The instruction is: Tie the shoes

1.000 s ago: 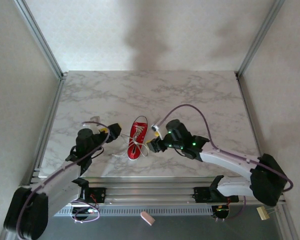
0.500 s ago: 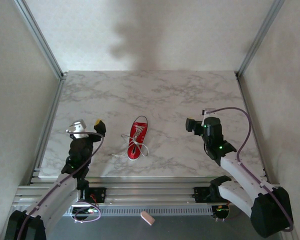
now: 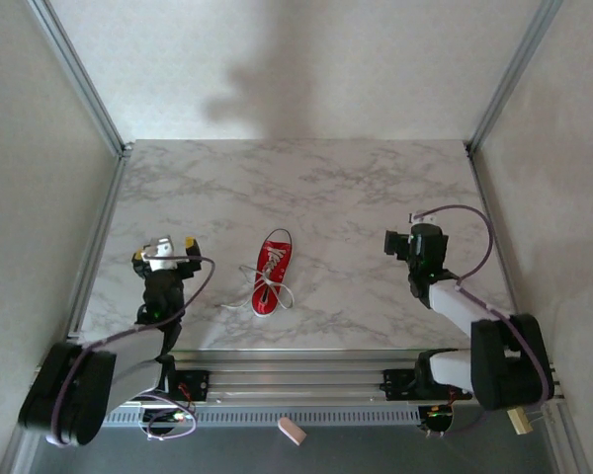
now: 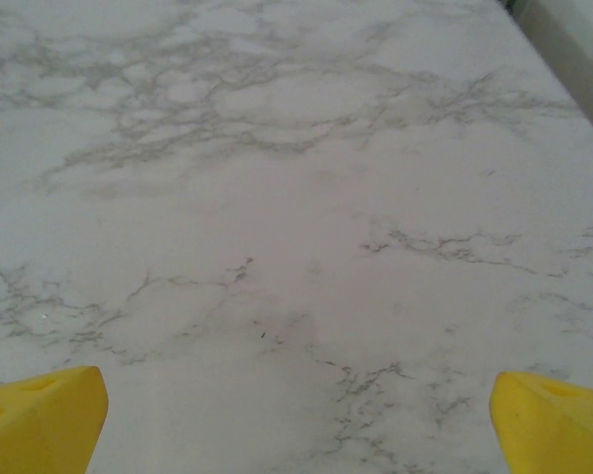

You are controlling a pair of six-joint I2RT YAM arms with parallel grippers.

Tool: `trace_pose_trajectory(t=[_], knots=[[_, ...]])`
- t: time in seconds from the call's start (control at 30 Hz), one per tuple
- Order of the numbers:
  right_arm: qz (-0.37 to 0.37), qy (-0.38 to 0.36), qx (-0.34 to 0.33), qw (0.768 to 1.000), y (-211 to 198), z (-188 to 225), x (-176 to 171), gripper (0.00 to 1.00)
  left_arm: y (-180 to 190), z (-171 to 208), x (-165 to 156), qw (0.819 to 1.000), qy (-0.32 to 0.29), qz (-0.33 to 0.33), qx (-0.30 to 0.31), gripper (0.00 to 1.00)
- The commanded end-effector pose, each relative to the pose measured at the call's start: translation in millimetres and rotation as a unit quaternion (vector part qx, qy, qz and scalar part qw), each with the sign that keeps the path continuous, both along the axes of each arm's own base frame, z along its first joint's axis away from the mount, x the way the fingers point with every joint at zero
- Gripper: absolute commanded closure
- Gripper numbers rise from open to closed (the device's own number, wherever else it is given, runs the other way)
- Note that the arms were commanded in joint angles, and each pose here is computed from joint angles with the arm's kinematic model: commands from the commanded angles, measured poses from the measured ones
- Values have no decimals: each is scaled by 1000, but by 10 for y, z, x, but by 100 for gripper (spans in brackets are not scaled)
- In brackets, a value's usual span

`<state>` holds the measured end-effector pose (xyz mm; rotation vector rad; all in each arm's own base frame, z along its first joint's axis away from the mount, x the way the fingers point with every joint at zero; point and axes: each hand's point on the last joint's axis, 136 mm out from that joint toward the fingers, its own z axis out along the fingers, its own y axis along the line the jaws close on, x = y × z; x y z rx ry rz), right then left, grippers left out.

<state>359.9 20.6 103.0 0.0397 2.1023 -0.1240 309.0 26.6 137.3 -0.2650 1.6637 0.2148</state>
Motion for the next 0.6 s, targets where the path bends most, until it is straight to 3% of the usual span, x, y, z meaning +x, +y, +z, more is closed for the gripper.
trace_pose_trajectory(t=[0.0,0.2,0.37,0.57], knots=[[30,-47,-3,998,85,91,181,1,-22,256,91,998,-59,-32,6,0],[88,-64,2,994,258,85,307,1,44,239,331,996,-55,-69,-26,0],[56,-85,33,994,46,-122,291,1,-9,166,438,992,-58,-104,-47,0],[37,-78,53,995,-75,-175,339,1,141,-63,630,994,-22,-77,-73,0]])
